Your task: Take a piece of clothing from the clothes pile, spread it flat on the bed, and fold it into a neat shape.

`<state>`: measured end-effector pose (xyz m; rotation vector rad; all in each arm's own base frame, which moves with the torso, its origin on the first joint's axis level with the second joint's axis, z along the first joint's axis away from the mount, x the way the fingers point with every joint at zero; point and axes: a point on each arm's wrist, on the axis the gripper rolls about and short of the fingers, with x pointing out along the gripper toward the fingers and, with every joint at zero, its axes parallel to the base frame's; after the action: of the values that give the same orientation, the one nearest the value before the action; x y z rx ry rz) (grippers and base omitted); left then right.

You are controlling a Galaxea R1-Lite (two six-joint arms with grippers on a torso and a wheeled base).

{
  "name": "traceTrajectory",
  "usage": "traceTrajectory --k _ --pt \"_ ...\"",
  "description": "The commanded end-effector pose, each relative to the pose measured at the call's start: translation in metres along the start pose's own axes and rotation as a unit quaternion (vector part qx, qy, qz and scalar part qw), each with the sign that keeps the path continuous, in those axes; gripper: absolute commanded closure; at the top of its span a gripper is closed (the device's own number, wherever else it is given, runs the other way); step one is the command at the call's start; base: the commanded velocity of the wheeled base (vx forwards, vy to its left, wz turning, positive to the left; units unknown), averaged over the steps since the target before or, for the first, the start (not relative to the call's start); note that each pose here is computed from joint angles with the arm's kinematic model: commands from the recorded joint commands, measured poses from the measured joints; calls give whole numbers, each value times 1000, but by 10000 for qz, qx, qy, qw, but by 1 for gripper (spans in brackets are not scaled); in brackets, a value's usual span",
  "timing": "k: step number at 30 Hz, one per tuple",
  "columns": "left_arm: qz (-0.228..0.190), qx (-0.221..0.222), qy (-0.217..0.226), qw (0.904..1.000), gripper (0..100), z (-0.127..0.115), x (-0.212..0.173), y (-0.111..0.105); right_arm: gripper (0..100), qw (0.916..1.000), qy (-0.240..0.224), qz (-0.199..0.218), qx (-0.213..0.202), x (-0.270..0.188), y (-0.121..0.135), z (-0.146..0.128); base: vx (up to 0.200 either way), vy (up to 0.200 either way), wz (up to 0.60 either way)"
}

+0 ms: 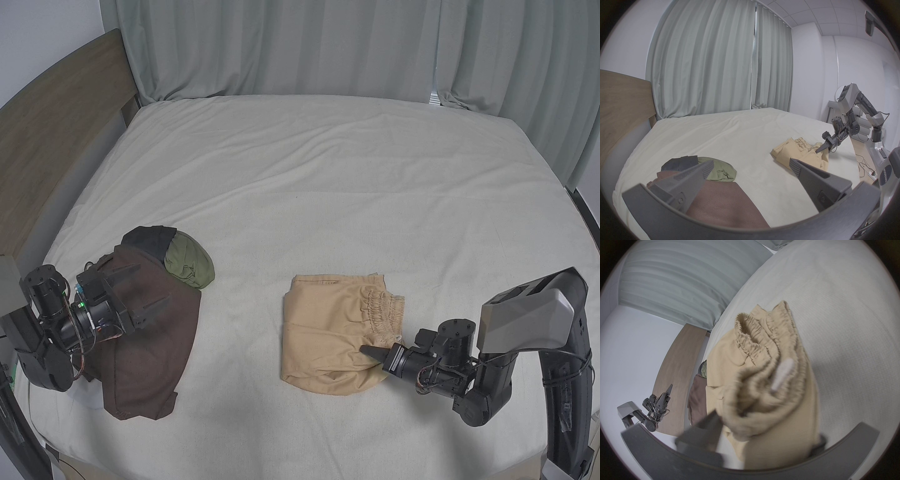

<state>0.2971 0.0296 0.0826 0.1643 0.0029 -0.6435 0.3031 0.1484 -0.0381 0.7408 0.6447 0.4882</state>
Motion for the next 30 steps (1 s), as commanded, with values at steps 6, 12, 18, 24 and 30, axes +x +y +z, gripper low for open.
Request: traceTrajectory --k 6,12,18,24,30 --pt "6 0 2 10000 0 0 0 0 100 10000 62 -22 4 0 -1 -4 0 0 0" --pt "6 0 2 10000 0 0 0 0 100 10000 95 -16 -4 0 0 -6 0 0 0" --pt "-3 -5 6 10000 0 0 0 0 100 10000 91 -1 -18 0 1 -5 0 0 0" --pt "-3 -5 6 10000 0 0 0 0 100 10000 56 46 -39 -1 4 -4 0 0 0" --pt "-12 -10 10 10000 0 -1 1 -1 100 9996 -62 237 -117 -5 18 4 0 0 0"
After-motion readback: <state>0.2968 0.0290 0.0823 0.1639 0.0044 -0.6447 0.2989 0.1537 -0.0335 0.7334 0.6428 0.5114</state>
